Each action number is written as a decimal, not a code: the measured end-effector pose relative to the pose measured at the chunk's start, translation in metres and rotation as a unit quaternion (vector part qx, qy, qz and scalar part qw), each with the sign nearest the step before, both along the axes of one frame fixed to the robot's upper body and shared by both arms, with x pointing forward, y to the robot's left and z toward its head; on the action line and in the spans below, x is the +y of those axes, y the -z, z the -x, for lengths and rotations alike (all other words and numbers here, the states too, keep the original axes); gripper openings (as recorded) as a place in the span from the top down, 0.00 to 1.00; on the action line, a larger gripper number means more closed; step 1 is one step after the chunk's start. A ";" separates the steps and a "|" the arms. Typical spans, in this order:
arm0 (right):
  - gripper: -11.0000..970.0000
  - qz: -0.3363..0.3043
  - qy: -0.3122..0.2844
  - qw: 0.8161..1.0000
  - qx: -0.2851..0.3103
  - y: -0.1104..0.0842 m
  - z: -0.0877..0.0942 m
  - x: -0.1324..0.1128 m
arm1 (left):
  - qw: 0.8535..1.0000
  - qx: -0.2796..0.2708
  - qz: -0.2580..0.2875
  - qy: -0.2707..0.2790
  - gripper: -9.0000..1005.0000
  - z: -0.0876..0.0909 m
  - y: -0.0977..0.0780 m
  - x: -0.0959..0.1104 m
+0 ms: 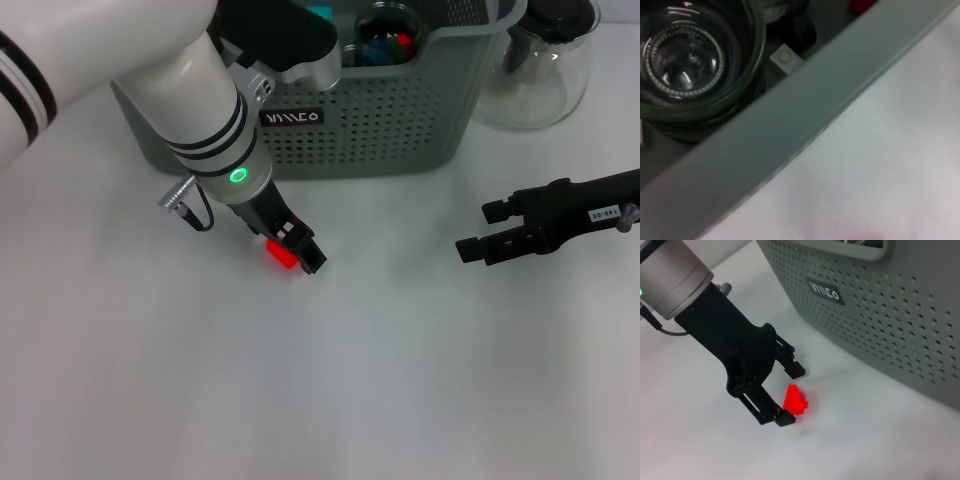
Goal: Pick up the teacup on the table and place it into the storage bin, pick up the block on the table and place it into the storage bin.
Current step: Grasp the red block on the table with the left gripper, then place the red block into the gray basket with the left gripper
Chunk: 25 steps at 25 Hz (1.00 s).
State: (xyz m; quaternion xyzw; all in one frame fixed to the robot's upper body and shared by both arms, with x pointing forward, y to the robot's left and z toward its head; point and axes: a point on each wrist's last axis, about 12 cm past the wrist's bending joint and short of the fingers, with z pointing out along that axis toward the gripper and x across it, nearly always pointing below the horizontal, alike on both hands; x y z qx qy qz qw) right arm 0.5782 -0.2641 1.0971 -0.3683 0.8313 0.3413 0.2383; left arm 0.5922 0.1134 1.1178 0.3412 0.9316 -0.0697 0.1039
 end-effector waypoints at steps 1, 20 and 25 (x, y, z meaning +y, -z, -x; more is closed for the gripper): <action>0.02 0.000 0.000 1.000 0.000 0.000 0.000 0.000 | 1.000 0.000 0.000 -0.001 0.25 0.000 0.000 0.000; 0.02 0.000 0.003 1.000 -0.004 -0.001 0.000 -0.002 | 1.000 -0.010 -0.018 0.013 0.36 0.005 0.005 -0.008; 0.02 0.000 0.004 1.000 -0.004 -0.001 -0.001 -0.002 | 0.999 -0.020 -0.017 0.021 0.46 0.010 -0.001 -0.008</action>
